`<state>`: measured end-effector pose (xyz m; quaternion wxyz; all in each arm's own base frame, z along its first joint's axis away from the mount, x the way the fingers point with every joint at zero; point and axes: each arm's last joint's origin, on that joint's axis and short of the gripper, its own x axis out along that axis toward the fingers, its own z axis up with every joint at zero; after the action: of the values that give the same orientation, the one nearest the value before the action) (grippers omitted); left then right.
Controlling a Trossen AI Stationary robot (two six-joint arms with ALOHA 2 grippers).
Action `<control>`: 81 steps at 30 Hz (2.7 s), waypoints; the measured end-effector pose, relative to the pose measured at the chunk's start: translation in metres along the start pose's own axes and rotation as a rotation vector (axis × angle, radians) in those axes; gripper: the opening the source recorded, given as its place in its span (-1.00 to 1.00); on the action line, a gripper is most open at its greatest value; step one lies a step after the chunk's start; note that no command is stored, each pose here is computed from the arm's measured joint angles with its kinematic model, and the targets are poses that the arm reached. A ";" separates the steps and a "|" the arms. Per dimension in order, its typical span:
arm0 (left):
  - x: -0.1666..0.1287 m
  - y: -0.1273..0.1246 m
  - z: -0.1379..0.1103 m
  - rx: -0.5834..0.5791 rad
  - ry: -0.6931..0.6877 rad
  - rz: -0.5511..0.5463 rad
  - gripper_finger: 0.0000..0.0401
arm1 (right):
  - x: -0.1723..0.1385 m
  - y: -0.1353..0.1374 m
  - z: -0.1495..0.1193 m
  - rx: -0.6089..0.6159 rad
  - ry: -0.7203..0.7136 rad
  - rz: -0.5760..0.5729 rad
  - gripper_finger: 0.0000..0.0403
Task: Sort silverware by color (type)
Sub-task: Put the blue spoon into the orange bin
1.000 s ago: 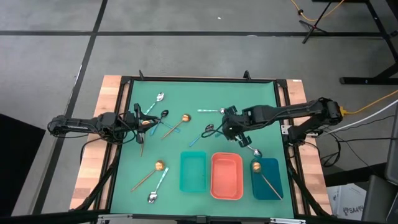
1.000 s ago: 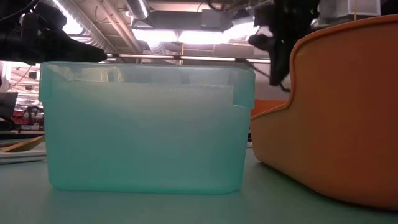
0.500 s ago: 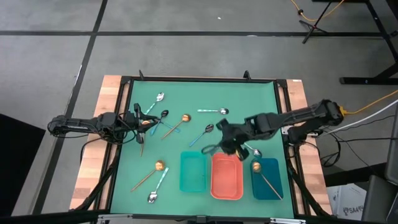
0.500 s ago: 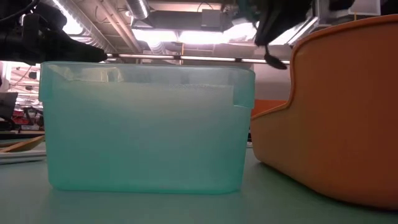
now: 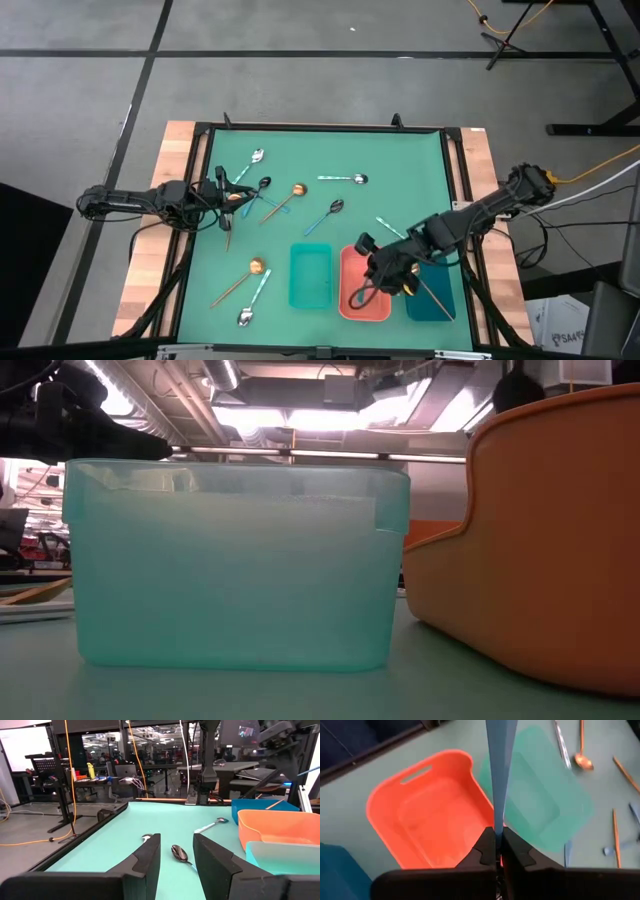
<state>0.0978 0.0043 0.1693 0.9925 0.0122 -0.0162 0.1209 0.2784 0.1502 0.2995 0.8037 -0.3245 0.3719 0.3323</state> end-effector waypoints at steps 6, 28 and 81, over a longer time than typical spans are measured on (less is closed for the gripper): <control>0.000 0.000 0.000 0.000 -0.001 0.000 -0.45 | 0.005 0.005 0.000 0.062 -0.032 0.037 -0.99; 0.000 0.000 0.000 0.000 0.000 -0.001 -0.45 | 0.063 0.029 -0.050 0.090 -0.042 0.065 -0.99; 0.000 0.000 0.000 -0.001 -0.001 -0.001 -0.45 | 0.112 0.025 -0.084 0.131 0.036 0.112 -0.98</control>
<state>0.0978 0.0043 0.1693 0.9925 0.0119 -0.0165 0.1206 0.2832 0.1325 0.1578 0.7966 -0.2558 0.4249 0.3455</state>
